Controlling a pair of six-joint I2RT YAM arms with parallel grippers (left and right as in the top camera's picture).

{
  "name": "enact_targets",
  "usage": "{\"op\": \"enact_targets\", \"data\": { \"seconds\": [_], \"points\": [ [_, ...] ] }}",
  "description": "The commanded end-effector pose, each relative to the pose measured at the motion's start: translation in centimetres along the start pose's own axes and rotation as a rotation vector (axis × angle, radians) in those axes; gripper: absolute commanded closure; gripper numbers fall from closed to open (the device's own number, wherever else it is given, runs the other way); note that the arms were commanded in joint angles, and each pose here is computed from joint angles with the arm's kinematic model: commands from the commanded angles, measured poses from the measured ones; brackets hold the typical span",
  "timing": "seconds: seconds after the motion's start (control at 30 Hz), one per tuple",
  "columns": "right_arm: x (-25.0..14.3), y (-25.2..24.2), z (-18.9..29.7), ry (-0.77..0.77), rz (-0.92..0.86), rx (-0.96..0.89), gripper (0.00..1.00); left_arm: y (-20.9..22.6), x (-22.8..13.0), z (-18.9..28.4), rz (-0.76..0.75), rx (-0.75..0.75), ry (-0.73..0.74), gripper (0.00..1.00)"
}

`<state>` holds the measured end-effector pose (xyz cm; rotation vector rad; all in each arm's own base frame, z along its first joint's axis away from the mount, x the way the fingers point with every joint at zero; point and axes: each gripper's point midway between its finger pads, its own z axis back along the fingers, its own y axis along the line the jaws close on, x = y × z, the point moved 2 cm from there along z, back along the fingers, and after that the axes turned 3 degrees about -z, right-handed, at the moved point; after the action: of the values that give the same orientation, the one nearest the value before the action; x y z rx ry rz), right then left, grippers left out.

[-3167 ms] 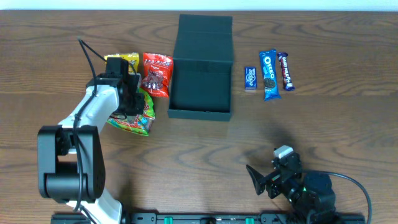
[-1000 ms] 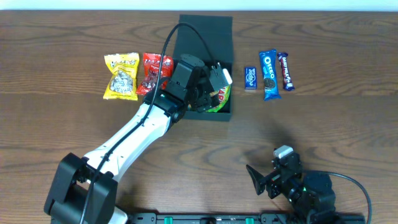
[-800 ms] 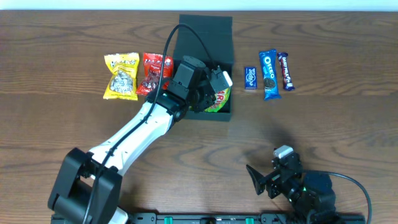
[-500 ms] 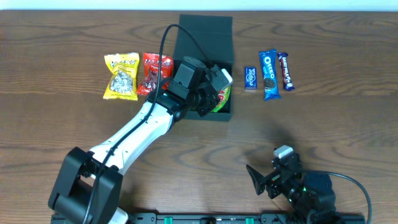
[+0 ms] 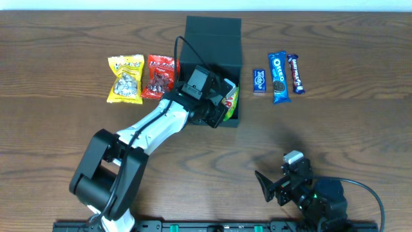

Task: Pack container
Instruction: 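Lower the Haribo bag into the box and open left gripper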

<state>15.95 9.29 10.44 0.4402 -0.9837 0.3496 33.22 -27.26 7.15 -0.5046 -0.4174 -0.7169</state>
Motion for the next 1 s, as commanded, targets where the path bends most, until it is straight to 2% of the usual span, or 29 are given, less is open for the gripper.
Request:
{"op": "enact_targets", "data": {
  "seconds": [0.0, 0.3, 0.47, 0.6, 0.8, 0.97],
  "points": [
    [0.0, 0.1, 0.0, -0.003, 0.023, 0.003, 0.01, 0.2, -1.2, -1.5, 0.072, -0.025, 0.048, 0.94],
    [0.0, 0.1, 0.0, -0.003, 0.023, 0.004, 0.01, 1.3, -2.6, -3.2, 0.098, 0.002, 0.094, 0.94],
    [0.0, 0.1, 0.0, -0.003, 0.023, 0.004, 0.01, 1.5, -1.5, -3.1, 0.107, 0.017, 0.06, 0.94],
    [0.0, 0.1, 0.0, -0.003, 0.023, 0.003, 0.01, 1.2, 1.2, -1.9, 0.085, 0.02, 0.008, 0.94],
    [0.0, 0.1, 0.0, -0.003, 0.023, 0.004, 0.01, 0.8, 6.7, 3.9, 0.04, 0.111, -0.108, 0.94],
    [0.0, 0.1, 0.0, -0.003, 0.023, 0.003, 0.01, 2.1, 8.7, 12.1, 0.009, 0.34, -0.19, 0.94]
  ]
}}
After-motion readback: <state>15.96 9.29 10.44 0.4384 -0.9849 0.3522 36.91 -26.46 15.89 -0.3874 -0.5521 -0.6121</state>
